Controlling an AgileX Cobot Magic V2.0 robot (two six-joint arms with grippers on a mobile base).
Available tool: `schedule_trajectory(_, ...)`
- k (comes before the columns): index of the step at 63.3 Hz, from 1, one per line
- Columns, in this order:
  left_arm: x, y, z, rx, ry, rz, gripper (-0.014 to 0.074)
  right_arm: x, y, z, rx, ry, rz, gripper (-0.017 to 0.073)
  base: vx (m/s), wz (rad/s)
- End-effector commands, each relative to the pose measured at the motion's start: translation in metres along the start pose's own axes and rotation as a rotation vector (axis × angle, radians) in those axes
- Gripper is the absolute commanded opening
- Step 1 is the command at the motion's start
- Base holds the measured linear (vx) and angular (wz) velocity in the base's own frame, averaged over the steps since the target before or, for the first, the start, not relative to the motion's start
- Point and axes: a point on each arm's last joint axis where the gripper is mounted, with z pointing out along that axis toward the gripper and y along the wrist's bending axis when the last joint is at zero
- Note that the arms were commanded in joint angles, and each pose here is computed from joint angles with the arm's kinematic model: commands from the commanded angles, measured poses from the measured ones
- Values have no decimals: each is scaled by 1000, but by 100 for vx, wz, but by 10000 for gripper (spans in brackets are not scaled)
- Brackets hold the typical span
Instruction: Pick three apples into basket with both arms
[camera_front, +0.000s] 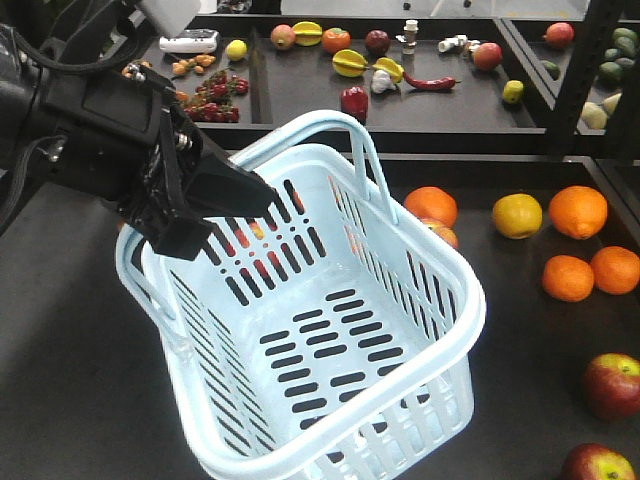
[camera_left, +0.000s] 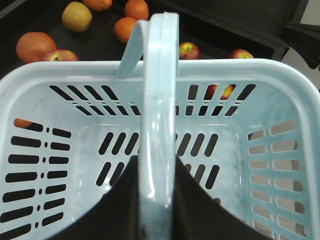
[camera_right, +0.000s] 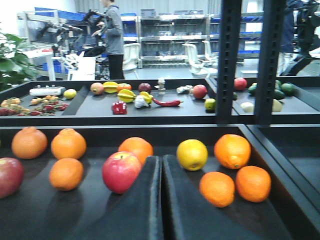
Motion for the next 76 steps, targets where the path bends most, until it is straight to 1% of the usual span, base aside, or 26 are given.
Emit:
schedule_trajectory(1, -15, -10, -18, -7, -129, -4, -6, -2, 1, -1, -6, -68, -17, -5, 6, -19)
schedule_trajectory(31, -15, -10, -18, -7, -129, -4, -6, -2, 1, -1, -6, -68, -17, -5, 4, -9)
schedule_trajectory(76, -15, -10, -18, -7, -129, -4, -6, -2, 1, -1, -6, -68, -17, -5, 0, 0)
